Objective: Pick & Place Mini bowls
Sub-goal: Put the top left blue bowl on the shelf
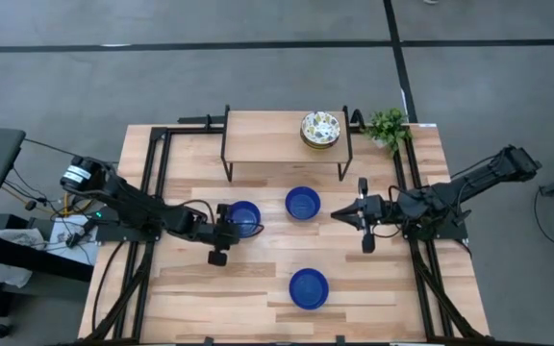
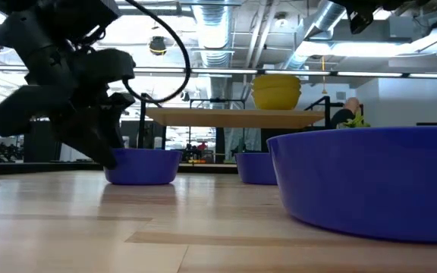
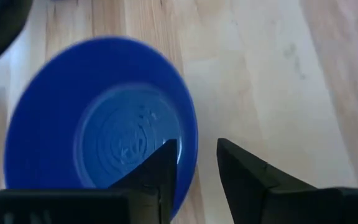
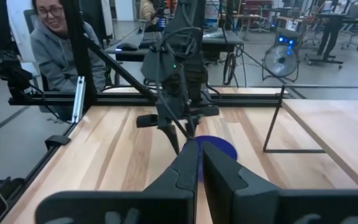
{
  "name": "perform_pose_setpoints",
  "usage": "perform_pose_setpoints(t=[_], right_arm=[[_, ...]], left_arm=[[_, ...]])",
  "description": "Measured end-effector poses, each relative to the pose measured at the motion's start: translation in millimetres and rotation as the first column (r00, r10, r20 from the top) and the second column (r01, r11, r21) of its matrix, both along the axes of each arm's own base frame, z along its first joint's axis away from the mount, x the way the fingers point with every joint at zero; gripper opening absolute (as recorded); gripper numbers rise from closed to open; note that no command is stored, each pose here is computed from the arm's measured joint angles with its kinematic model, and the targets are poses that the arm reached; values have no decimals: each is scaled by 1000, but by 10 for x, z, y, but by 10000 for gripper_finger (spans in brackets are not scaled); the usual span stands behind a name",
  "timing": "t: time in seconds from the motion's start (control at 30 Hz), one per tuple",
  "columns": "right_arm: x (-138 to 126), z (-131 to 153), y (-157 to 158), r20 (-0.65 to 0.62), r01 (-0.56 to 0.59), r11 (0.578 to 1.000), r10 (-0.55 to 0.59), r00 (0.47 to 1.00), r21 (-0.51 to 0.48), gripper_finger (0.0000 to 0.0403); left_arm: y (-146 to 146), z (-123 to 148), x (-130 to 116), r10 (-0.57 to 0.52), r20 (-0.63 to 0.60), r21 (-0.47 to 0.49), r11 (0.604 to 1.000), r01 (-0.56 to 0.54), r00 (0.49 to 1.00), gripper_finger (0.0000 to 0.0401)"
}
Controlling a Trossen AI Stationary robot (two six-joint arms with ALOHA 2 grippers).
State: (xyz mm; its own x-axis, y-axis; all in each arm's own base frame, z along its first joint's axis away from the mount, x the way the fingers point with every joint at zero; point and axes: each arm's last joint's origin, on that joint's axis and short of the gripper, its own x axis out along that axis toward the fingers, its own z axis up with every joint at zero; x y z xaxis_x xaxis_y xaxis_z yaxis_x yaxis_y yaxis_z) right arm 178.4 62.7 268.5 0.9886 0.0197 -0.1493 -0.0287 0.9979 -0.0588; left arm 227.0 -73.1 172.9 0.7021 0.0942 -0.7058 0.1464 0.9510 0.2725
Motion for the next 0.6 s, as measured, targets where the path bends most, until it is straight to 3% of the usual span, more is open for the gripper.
perform_pose_setpoints(t=[0.37, 0.6], right_arm=[[-5, 1, 14, 0, -8, 1000, 8, 1000, 0, 11], [-5, 2, 15, 1, -9, 1000, 9, 1000, 1, 11]], left_arm=[[77, -96, 62, 40, -34, 11, 999, -40, 999, 92], [44, -22, 36, 16, 0, 4, 1000, -16, 1000, 13]])
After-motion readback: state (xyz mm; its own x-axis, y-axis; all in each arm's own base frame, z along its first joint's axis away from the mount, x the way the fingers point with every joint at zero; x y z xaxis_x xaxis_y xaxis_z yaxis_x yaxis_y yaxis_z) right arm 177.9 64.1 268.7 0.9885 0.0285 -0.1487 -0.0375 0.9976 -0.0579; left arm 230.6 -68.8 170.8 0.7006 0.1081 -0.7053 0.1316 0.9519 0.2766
